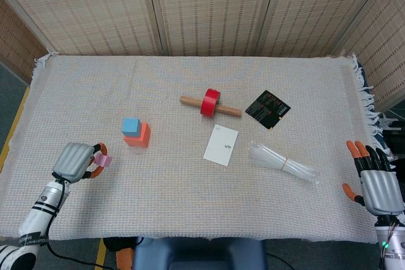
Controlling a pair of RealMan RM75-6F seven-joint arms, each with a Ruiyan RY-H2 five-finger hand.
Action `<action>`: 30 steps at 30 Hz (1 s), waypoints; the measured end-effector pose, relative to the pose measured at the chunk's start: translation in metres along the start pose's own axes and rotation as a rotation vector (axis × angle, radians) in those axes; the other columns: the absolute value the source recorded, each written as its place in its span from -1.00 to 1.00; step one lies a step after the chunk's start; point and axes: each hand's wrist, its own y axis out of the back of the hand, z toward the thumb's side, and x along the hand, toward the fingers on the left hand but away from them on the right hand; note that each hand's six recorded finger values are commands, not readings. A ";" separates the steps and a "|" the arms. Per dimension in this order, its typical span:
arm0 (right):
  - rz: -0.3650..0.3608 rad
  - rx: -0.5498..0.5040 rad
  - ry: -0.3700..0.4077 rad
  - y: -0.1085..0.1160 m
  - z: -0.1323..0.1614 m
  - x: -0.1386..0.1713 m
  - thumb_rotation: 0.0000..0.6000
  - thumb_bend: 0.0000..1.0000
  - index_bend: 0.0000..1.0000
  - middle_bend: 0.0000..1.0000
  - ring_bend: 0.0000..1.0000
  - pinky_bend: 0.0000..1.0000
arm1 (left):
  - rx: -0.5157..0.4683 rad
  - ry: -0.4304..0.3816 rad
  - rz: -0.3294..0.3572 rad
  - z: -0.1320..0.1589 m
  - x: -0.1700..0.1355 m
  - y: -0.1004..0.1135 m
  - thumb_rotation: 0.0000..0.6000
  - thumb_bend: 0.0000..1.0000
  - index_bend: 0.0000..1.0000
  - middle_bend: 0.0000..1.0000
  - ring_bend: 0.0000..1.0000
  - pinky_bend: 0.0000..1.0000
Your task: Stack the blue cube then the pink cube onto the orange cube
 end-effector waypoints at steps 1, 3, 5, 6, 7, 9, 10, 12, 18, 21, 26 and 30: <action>0.003 0.002 0.001 -0.001 0.000 0.000 1.00 -0.68 -1.00 -1.00 -1.00 -1.00 | -0.012 0.004 -0.022 0.002 0.006 0.003 1.00 -0.19 0.05 1.00 1.00 1.00; 0.009 0.006 0.002 -0.002 0.001 -0.002 1.00 -0.68 -1.00 -1.00 -1.00 -1.00 | -0.026 0.008 -0.051 0.005 0.016 0.008 1.00 -0.19 0.04 1.00 1.00 1.00; 0.014 0.007 -0.001 -0.004 0.000 -0.003 1.00 -0.68 -1.00 -1.00 -1.00 -1.00 | -0.029 0.008 -0.072 0.011 0.028 0.017 1.00 -0.19 0.03 1.00 1.00 1.00; 0.015 0.007 -0.004 -0.004 0.000 -0.004 1.00 -0.68 -1.00 -1.00 -1.00 -1.00 | -0.027 0.007 -0.077 0.014 0.034 0.020 1.00 -0.19 0.02 1.00 1.00 1.00; 0.016 0.007 -0.006 -0.004 -0.001 -0.005 1.00 -0.68 -1.00 -1.00 -1.00 -1.00 | -0.026 0.008 -0.081 0.018 0.040 0.025 1.00 -0.19 0.02 1.00 1.00 1.00; 0.015 0.007 -0.012 -0.004 -0.002 -0.006 1.00 -0.68 -1.00 -1.00 -1.00 -1.00 | -0.021 0.008 -0.083 0.023 0.049 0.033 1.00 -0.19 0.01 1.00 1.00 1.00; 0.015 0.007 -0.015 -0.004 -0.003 -0.007 1.00 -0.68 -1.00 -1.00 -1.00 -1.00 | -0.011 0.007 -0.078 0.027 0.054 0.039 1.00 -0.19 0.02 1.00 1.00 1.00; 0.015 0.007 -0.020 -0.004 -0.004 -0.008 1.00 -0.68 -1.00 -1.00 -1.00 -1.00 | 0.005 0.009 -0.068 0.031 0.062 0.046 1.00 -0.19 0.02 1.00 1.00 1.00; 0.025 0.009 -0.029 -0.006 -0.005 -0.010 1.00 -0.68 -1.00 -1.00 -1.00 -1.00 | 0.032 0.028 -0.053 0.039 0.083 0.061 1.00 -0.19 0.07 1.00 1.00 1.00; 0.028 0.009 -0.033 -0.006 -0.006 -0.011 1.00 -0.68 -1.00 -1.00 -1.00 -1.00 | 0.049 0.039 -0.047 0.041 0.092 0.062 1.00 -0.19 0.08 1.00 1.00 1.00; 0.030 0.009 -0.040 -0.007 -0.007 -0.013 1.00 -0.68 -1.00 -1.00 -1.00 -1.00 | 0.083 0.065 -0.043 0.042 0.105 0.061 1.00 -0.19 0.10 1.00 1.00 1.00; 0.034 0.009 -0.043 -0.008 -0.007 -0.015 1.00 -0.68 -1.00 -1.00 -1.00 -1.00 | 0.088 0.075 -0.046 0.044 0.111 0.059 1.00 -0.19 0.08 1.00 1.00 1.00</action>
